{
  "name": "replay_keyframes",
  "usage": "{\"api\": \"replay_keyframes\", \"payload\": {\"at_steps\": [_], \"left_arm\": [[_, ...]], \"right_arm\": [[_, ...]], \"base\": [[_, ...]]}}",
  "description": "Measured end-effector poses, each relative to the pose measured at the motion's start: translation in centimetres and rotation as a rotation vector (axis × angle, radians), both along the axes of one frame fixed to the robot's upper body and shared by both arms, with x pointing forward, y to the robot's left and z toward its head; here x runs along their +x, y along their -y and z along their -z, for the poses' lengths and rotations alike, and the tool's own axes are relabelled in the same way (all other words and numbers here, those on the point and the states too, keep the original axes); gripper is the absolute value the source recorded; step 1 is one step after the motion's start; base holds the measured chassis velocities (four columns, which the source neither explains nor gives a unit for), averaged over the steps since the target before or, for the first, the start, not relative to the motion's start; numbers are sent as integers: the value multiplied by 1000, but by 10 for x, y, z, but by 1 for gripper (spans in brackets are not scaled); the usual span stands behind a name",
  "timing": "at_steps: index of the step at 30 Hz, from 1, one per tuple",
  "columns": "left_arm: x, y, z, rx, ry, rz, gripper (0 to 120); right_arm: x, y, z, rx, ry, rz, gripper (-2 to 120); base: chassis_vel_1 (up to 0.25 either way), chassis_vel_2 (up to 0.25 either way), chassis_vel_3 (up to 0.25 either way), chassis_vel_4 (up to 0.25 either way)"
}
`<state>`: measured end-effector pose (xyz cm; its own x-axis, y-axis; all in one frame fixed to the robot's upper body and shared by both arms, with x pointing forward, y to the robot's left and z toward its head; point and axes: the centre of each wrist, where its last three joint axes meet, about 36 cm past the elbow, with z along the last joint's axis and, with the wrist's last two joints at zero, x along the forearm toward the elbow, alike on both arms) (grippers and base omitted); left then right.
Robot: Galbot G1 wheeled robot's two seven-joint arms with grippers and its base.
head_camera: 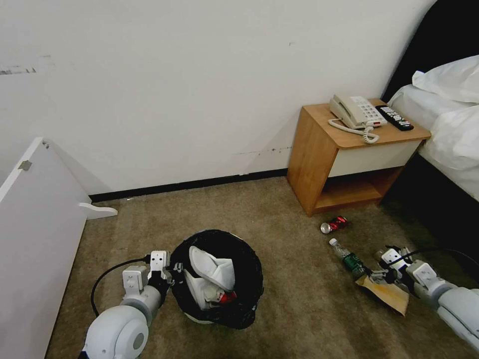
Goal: Pick up the trash bin, then pick up the garbage from the floor and place it into the trash bin.
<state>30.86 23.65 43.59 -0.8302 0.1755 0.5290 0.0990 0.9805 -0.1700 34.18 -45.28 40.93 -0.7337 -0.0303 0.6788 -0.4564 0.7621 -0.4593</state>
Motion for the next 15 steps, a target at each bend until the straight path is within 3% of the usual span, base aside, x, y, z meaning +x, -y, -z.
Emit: {"api": "replay_keyframes", "payload": {"at_steps": [15], "left_arm": [[-1, -3, -1, 3, 6, -8, 3]], "right_arm": [[-13, 17, 29, -67, -101, 17, 100]], "base": [[0, 0, 0, 0]]}}
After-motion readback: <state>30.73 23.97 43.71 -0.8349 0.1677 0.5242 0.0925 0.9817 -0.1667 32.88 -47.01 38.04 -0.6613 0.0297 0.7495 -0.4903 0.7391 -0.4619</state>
